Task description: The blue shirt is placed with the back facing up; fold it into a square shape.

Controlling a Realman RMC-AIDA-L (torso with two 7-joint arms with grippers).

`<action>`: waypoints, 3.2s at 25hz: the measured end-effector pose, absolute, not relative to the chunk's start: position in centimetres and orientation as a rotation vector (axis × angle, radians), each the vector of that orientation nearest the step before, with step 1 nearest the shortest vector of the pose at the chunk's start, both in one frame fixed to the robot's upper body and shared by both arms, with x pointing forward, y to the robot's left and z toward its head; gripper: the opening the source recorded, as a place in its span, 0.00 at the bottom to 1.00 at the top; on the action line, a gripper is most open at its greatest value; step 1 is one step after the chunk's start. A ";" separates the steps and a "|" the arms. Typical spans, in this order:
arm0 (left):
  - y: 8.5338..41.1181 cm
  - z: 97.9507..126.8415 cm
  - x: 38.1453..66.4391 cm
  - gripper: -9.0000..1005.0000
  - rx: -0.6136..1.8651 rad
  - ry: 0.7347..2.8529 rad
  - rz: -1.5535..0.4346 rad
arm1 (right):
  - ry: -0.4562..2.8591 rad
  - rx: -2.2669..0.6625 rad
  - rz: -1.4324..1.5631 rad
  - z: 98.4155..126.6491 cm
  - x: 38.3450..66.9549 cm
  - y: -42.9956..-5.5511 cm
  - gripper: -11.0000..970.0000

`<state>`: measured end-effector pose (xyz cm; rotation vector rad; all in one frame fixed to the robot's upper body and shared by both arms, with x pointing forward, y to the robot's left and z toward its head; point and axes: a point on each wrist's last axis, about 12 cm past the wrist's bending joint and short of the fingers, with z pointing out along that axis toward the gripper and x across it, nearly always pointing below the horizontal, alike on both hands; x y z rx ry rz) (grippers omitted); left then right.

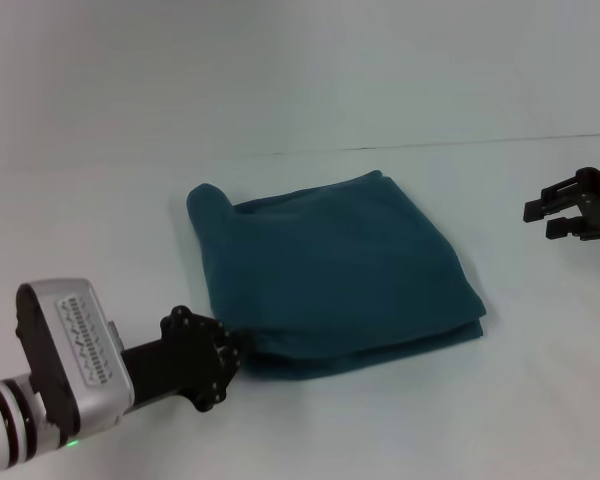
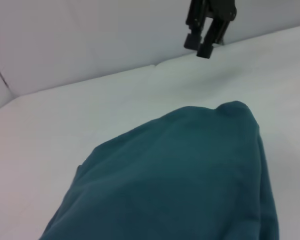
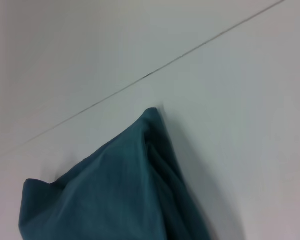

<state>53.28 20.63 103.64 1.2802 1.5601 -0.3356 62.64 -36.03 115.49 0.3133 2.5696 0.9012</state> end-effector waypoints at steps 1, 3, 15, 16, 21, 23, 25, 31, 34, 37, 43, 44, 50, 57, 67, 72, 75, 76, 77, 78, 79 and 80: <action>20.6 103.5 53.2 0.04 1.289 1.555 -0.334 | 2.569 0.313 0.900 115.5 62.7 -36.0 0.46; 20.7 103.3 53.0 0.04 1.299 1.552 -0.330 | 2.568 0.314 0.899 115.5 62.7 -36.0 0.47; 21.1 103.5 53.1 0.12 1.187 1.552 -0.352 | 2.565 0.311 0.895 115.5 62.8 -36.0 0.47; 21.2 103.5 53.1 0.15 1.180 1.551 -0.355 | 2.565 0.311 0.895 115.5 62.8 -36.0 0.47; 22.3 103.9 53.0 0.34 1.093 1.539 -0.383 | 2.564 0.311 0.893 115.5 62.8 -36.0 0.47; 23.2 104.3 52.8 0.43 1.030 1.525 -0.404 | 2.564 0.310 0.893 115.5 62.8 -36.0 0.47; 24.0 104.7 52.8 0.47 0.953 1.522 -0.432 | 2.563 0.306 0.893 115.5 62.8 -36.0 0.47; 24.5 106.1 53.4 0.60 0.724 1.634 -0.672 | 2.567 0.293 0.889 115.6 62.9 -35.8 0.47; 24.2 106.9 53.7 0.66 0.624 1.721 -0.835 | 2.569 0.294 0.890 115.5 62.9 -35.8 0.47; 23.8 107.3 53.6 0.67 0.579 1.804 -0.972 | 2.569 0.297 0.893 115.5 62.8 -35.9 0.47; 23.2 107.3 53.2 0.67 0.357 1.964 -1.232 | 2.573 0.290 0.894 115.6 62.8 -35.9 0.47; 23.3 107.2 53.2 0.66 0.303 1.998 -1.261 | 2.573 0.289 0.894 115.6 62.8 -35.8 0.47; 23.8 105.8 54.0 0.66 -0.035 2.263 -1.363 | 2.575 0.284 0.897 115.6 62.8 -35.7 0.47; 23.6 105.1 54.4 0.66 -0.119 2.290 -1.374 | 2.573 0.277 0.896 115.7 62.9 -35.6 0.47; 22.2 104.2 54.7 0.66 -0.132 2.325 -1.358 | 2.570 0.276 0.893 115.7 63.0 -35.5 0.47; 22.0 104.2 53.9 0.66 -0.042 2.343 -1.411 | 2.569 0.279 0.891 115.6 63.0 -35.6 0.47; 22.8 104.6 52.8 0.66 0.010 2.345 -1.488 | 2.571 0.281 0.890 115.6 62.9 -35.7 0.46; 23.3 104.8 52.6 0.66 0.007 2.331 -1.506 | 2.571 0.281 0.890 115.5 62.9 -35.7 0.46; 23.9 105.1 52.5 0.66 -0.007 2.302 -1.526 | 2.571 0.279 0.889 115.5 62.8 -35.7 0.46; 24.3 105.3 52.5 0.66 -0.014 2.288 -1.532 | 2.571 0.277 0.888 115.5 62.8 -35.8 0.46; 24.7 105.5 52.5 0.66 -0.029 2.270 -1.532 | 2.570 0.275 0.887 115.5 62.8 -35.8 0.46; 25.0 105.6 52.7 0.66 -0.046 2.259 -1.524 | 2.569 0.276 0.888 115.5 62.8 -35.8 0.46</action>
